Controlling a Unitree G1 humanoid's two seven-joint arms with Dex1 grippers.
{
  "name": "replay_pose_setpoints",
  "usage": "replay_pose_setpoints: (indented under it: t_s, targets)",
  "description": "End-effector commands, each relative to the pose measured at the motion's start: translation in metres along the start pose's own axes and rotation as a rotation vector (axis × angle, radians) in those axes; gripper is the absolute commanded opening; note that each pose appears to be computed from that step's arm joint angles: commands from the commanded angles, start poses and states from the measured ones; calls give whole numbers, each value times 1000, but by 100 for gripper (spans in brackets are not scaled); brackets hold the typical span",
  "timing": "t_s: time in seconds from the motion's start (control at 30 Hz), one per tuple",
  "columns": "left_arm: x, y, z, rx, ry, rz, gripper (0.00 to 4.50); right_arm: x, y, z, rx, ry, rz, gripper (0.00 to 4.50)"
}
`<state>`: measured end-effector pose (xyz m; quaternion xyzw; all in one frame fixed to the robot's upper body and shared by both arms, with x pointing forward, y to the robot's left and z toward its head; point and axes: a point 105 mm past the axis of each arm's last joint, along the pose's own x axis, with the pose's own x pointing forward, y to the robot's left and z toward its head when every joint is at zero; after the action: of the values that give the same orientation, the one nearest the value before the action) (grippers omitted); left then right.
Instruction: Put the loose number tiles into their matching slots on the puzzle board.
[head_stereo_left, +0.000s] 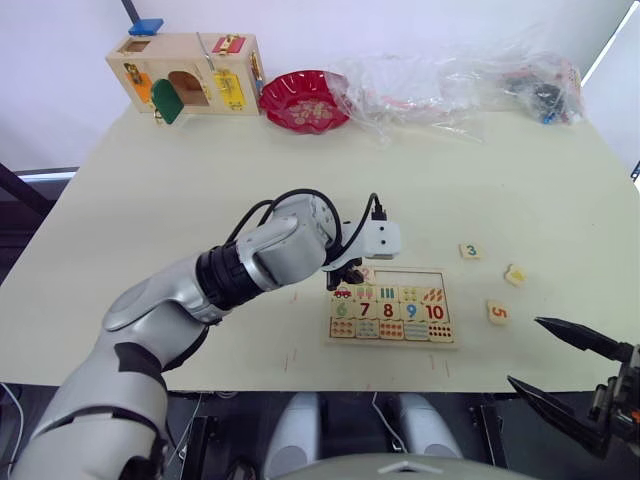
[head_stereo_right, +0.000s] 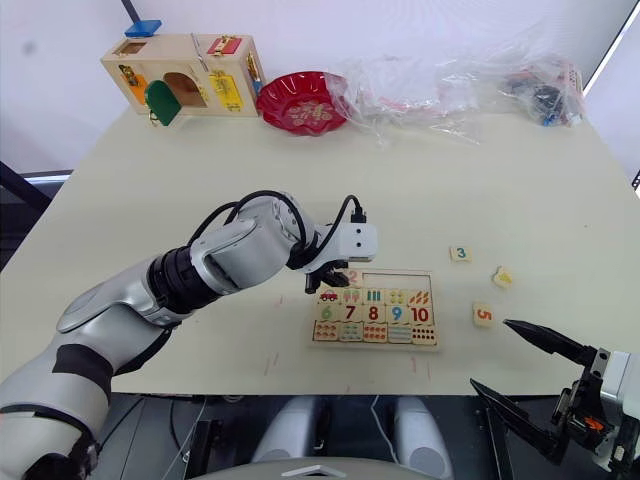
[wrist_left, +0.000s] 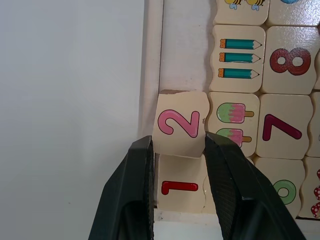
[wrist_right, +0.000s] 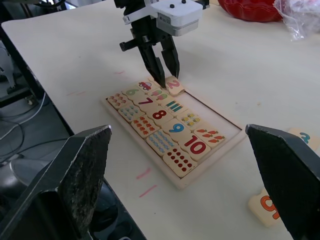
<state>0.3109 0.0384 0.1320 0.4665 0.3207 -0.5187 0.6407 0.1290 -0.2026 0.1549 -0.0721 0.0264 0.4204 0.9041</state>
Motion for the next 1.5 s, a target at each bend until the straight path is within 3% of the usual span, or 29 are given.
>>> replay_pose_setpoints:
  t_s: [0.03, 0.1, 0.37, 0.63, 0.73, 0.8, 0.9, 1.07, 1.17, 1.3, 1.5]
  targets:
    - [-10, 3, 11, 31, -29, 30, 201, 1, 1, 4, -27, -15, 8, 450]
    - [-10, 3, 11, 33, -30, 30, 270, 1, 0, 5, -27, -17, 8, 450]
    - [-17, 8, 11, 13, -54, 40, 270, 2, 0, 5, -29, -19, 8, 450]
    - [-55, 22, 0, -10, -229, -40, 270, 3, 0, 5, -29, -23, 7, 450]
    - [-65, 36, -1, 43, -428, -28, 270, 3, -1, 5, -28, -27, 6, 450]
    - [-62, 37, -12, 39, -442, -69, 270, 4, -1, 4, -27, -29, 6, 450]
    - [-61, 41, -14, 24, -536, -93, 270, 4, -2, 4, -26, -30, 7, 450]
    - [-45, 39, -19, 117, -614, -107, 270, 6, -2, 4, -24, -32, 13, 450]
    - [-39, 38, -19, 123, -646, -139, 192, 6, -2, 5, -24, -34, 16, 450]
    - [-31, 33, -23, 145, -662, -184, 3, 7, -2, 6, -25, -34, 19, 450]
    - [-18, 30, -33, 160, -637, -198, 3, 8, -1, 7, -22, -35, 16, 450]
